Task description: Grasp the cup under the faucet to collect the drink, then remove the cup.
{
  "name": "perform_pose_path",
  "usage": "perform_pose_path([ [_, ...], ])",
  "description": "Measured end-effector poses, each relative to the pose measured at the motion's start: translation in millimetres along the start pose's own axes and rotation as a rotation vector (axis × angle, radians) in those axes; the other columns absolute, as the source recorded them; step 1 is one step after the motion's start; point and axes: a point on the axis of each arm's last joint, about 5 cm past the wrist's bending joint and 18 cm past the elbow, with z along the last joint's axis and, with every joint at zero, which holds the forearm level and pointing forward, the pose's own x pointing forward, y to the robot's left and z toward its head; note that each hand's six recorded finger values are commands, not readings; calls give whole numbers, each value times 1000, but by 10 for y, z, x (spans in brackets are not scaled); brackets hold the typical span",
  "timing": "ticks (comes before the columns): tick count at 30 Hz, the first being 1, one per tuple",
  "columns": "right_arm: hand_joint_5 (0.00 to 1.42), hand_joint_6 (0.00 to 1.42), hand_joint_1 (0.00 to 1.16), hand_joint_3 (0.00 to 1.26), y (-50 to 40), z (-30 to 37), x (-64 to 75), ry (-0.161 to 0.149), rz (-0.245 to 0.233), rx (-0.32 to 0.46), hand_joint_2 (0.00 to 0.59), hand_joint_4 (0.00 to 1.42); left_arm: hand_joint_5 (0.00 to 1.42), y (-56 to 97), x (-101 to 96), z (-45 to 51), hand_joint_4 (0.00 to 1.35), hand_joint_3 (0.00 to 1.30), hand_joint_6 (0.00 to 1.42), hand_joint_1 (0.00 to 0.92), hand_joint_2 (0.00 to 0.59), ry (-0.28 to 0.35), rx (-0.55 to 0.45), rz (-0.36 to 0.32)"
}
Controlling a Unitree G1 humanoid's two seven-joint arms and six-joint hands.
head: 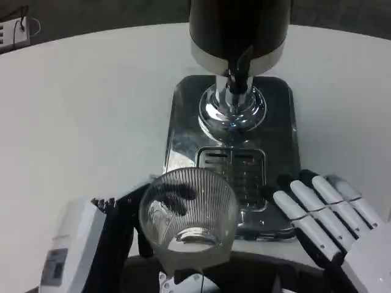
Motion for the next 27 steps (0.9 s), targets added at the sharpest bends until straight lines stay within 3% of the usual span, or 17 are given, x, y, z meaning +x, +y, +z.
perform_pose_path([
  [7, 51, 92, 172, 105, -1, 0, -16, 9, 4, 0, 576, 64, 1150, -3, 6, -3, 1098, 1054, 1401, 822, 0, 0, 0, 2],
  [18, 51, 95, 181, 105, -50, 12, -91, 41, 17, -16, 579, 64, 1137, -94, 234, -269, 1098, 1054, 1384, 823, 0, 29, 36, 39],
  [27, 51, 95, 186, 105, -101, -20, -168, 97, 24, -27, 580, 64, 1137, -295, 570, -451, 1098, 1054, 1384, 823, 0, 11, 74, 26],
])
